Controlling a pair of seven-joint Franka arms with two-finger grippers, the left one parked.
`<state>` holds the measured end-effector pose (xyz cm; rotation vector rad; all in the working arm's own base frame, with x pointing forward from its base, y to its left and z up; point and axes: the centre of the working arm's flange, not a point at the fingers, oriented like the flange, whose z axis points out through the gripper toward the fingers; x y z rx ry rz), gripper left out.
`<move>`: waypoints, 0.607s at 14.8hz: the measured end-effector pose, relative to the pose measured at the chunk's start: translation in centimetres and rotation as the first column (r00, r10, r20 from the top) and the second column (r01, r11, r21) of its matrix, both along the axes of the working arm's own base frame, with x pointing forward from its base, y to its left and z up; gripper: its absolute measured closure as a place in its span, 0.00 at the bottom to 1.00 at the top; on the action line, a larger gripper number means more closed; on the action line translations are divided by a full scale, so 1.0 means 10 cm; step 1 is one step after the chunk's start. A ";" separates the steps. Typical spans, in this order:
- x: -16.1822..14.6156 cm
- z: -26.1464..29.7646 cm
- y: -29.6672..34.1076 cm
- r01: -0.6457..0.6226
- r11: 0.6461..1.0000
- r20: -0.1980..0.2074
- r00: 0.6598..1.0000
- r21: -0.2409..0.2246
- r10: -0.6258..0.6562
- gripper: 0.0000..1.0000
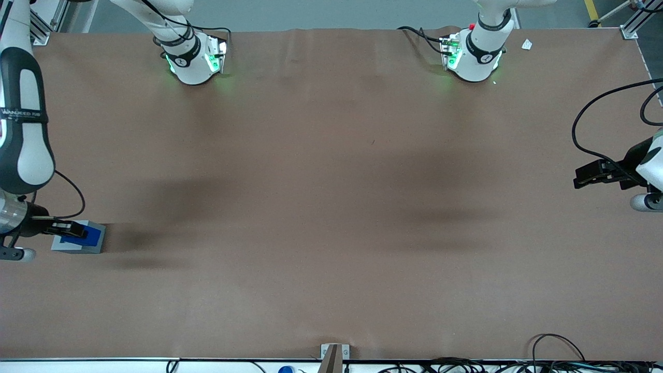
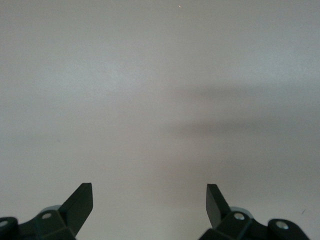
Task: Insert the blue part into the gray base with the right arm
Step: 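Lift the blue block and carry it over the gray base, then lower the blue block into the gray base's square opening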
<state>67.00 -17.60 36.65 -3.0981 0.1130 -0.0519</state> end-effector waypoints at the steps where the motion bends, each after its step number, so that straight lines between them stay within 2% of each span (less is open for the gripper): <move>1: -0.02 0.00 -0.09 -0.008 1.000 0.001 1.000 -0.001 0.008 0.49; 5: -0.06 -0.07 -0.36 -0.025 1.000 0.024 0.999 -0.013 0.025 0.49; 9: -0.11 -0.22 -0.56 -0.054 0.998 0.011 0.998 -0.012 0.054 0.49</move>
